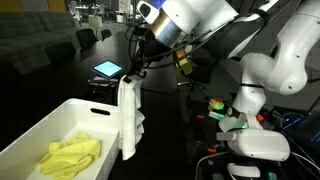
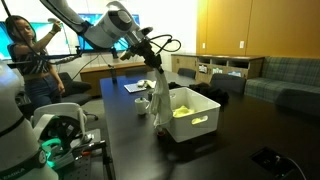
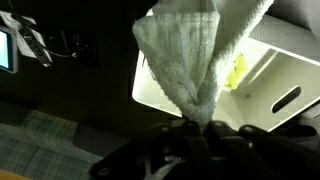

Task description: Put the yellow and white cloths in the storage box and put the marker in the mug cup

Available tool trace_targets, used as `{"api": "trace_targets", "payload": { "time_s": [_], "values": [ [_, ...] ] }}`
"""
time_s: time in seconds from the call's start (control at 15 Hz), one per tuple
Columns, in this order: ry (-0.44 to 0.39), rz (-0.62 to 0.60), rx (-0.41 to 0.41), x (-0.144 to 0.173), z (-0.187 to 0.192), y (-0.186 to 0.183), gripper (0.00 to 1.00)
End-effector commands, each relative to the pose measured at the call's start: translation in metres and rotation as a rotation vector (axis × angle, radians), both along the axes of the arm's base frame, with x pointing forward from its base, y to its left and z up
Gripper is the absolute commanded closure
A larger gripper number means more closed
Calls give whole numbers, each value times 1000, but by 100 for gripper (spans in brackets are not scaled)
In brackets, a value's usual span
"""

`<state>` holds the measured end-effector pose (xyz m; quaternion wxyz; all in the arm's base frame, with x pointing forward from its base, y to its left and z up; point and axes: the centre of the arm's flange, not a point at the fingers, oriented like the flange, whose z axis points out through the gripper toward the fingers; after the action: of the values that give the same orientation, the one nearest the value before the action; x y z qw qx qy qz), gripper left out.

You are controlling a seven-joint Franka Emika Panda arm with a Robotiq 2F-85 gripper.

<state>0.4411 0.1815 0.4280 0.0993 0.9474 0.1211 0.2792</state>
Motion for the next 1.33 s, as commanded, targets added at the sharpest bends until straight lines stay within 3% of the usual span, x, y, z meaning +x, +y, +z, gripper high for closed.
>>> {"api": "trace_targets", "payload": {
  "time_s": [0.0,0.4,0.67,1.0,1.27],
  "values": [
    [-58,-46,92,-3,45,-6,98],
    [-126,-94,271,7,101,-18,98],
    [-157,-82,347,27,136,-21,98],
    [-111,-9,325,82,145,-8,98],
    [-36,16,284,141,115,-1,98]
  ]
}}
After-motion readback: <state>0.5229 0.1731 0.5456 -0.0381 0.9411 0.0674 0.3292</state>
